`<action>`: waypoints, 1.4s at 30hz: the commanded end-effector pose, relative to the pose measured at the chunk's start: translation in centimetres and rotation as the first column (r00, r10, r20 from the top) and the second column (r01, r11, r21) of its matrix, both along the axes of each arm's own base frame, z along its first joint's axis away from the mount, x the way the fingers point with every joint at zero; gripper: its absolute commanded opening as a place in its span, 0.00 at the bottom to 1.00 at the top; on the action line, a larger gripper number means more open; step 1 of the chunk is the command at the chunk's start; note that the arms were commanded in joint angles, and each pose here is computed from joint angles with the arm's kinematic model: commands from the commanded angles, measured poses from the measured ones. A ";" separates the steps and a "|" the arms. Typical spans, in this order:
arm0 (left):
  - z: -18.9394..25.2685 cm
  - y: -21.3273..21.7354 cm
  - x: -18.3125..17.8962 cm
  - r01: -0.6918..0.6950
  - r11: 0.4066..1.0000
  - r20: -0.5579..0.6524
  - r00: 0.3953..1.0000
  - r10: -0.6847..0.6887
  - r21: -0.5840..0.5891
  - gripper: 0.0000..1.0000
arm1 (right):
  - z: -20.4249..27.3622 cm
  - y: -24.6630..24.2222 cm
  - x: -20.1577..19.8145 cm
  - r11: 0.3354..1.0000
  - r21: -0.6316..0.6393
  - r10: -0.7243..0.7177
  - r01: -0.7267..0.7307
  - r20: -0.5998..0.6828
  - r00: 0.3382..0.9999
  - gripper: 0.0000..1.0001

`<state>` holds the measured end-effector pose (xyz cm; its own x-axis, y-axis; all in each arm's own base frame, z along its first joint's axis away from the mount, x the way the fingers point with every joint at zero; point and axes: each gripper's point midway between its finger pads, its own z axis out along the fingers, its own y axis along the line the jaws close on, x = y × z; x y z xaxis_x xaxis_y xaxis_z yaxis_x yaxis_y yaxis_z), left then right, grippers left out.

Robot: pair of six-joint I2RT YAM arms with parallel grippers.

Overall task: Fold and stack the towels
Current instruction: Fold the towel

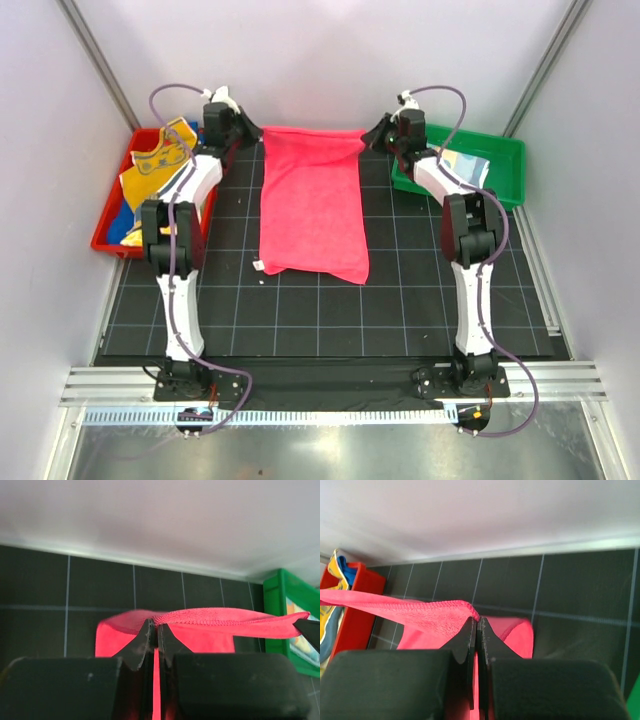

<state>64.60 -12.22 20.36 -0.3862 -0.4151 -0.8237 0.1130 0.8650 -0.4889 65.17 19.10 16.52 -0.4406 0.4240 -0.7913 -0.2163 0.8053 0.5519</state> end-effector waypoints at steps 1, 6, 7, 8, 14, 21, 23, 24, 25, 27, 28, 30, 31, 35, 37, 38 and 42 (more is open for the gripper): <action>8.7 1.1 -1.6 -0.020 0.998 0.194 0.981 0.030 -0.053 0.00 | 8.5 -1.3 -1.9 0.998 0.058 -0.024 0.014 0.168 0.986 0.01; 6.4 0.9 -5.2 -0.037 0.997 0.136 0.990 0.046 -0.067 0.00 | 8.3 -1.1 -5.2 0.997 0.081 -0.010 -0.002 0.152 0.988 0.01; 7.1 1.0 -6.0 -0.042 0.996 0.146 0.988 0.053 -0.078 0.00 | 7.0 -1.0 -6.2 0.997 0.081 -0.003 -0.007 0.123 0.992 0.01; 6.7 1.1 -6.6 -0.055 0.995 0.134 0.989 0.066 -0.083 0.00 | 7.8 -1.0 -6.9 0.996 0.087 -0.003 -0.009 0.132 0.991 0.01; 4.7 1.6 -10.8 -0.102 0.992 0.076 0.991 0.107 -0.074 0.00 | 6.1 -0.7 -10.7 0.995 0.099 0.010 -0.020 0.098 0.995 0.01; 3.2 2.1 -14.8 -0.135 0.988 0.031 0.990 0.138 -0.078 0.00 | 4.8 -0.3 -13.9 0.995 0.089 0.030 -0.036 0.068 0.997 0.01; 2.5 2.1 -15.9 -0.136 0.987 0.016 0.990 0.138 -0.080 0.00 | 4.4 -0.1 -15.0 0.995 0.086 0.037 -0.042 0.059 0.998 0.01; 3.0 2.1 -16.4 -0.135 0.987 0.022 0.990 0.138 -0.091 0.00 | 4.4 -0.1 -15.3 0.996 0.084 0.034 -0.039 0.060 0.998 0.01; 2.9 2.0 -16.8 -0.131 0.987 0.020 0.991 0.134 -0.093 0.00 | 3.6 -0.1 -15.8 0.996 0.080 0.034 -0.038 0.044 0.998 0.01; 2.5 1.6 -17.8 -0.124 0.988 0.011 0.992 0.125 -0.087 0.00 | 3.5 0.0 -16.8 0.996 0.075 0.037 -0.040 0.041 0.998 0.01; 2.4 1.7 -18.0 -0.128 0.988 0.006 0.992 0.129 -0.083 0.00 | 4.1 0.1 -17.2 0.996 0.077 0.040 -0.044 0.053 0.998 0.01; 1.7 1.5 -18.9 -0.125 0.989 -0.010 0.992 0.124 -0.075 0.00 | 3.6 0.2 -18.0 0.996 0.069 0.044 -0.047 0.043 0.998 0.01; 2.2 1.6 -19.4 -0.128 0.989 0.004 0.992 0.128 -0.071 0.00 | 3.6 0.1 -18.2 0.997 0.066 0.036 -0.039 0.043 0.998 0.01; 1.7 1.8 -20.8 -0.143 0.989 -0.002 0.990 0.143 -0.046 0.00 | 3.7 0.0 -19.6 0.997 0.065 0.039 -0.042 0.048 0.998 0.01; 1.2 1.6 -21.5 -0.142 0.989 -0.014 0.990 0.142 -0.039 0.00 | 3.1 0.0 -20.2 0.997 0.062 0.039 -0.042 0.037 0.999 0.01; 0.8 1.8 -21.8 -0.152 0.988 -0.021 0.988 0.152 -0.032 0.00 | 3.1 -0.1 -20.4 0.997 0.061 0.035 -0.037 0.039 0.999 0.01; -0.5 1.6 -22.8 -0.163 0.986 -0.043 0.986 0.163 -0.012 0.00 | 2.6 -0.2 -21.5 0.997 0.062 0.036 -0.038 0.034 0.999 0.01</action>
